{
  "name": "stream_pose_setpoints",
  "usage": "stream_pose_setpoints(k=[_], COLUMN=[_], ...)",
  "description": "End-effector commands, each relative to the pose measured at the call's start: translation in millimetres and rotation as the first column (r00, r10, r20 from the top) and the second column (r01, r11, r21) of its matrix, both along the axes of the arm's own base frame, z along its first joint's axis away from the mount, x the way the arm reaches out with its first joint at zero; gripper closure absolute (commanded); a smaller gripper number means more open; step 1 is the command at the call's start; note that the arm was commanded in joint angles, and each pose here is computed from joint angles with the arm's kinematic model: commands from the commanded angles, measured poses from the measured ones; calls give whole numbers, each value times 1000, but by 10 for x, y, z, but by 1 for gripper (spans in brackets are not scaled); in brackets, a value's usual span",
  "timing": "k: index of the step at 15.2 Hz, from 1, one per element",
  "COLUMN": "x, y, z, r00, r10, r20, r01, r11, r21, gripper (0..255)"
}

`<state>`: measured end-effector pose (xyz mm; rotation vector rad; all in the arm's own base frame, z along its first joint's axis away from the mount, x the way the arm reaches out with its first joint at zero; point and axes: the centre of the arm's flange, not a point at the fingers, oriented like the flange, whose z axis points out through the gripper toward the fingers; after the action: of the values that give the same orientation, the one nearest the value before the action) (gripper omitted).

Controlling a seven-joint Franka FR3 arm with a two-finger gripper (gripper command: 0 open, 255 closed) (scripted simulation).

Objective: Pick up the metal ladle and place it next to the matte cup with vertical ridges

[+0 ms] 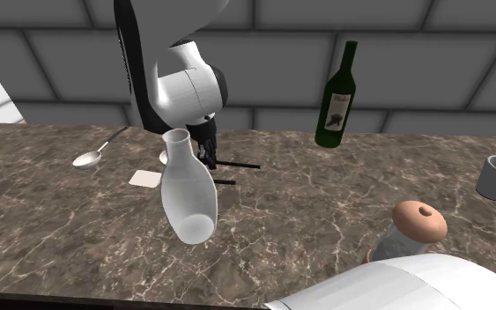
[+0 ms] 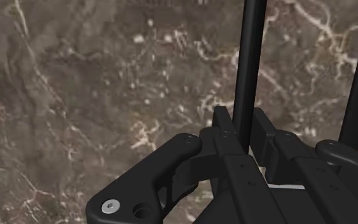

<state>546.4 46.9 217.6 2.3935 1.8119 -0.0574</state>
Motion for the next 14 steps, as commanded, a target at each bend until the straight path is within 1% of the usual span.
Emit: stream_pose_setpoints(k=[1, 4, 14], x=[19, 11, 11], y=[-22, -18, -18], z=[-10, -10, 518], r00=[1000, 1000, 1000], r10=[-3, -3, -3], r20=[8, 8, 8], r01=[3, 3, 3], r11=[1000, 1000, 1000], r21=[1, 1, 1], gripper=[255, 255, 255])
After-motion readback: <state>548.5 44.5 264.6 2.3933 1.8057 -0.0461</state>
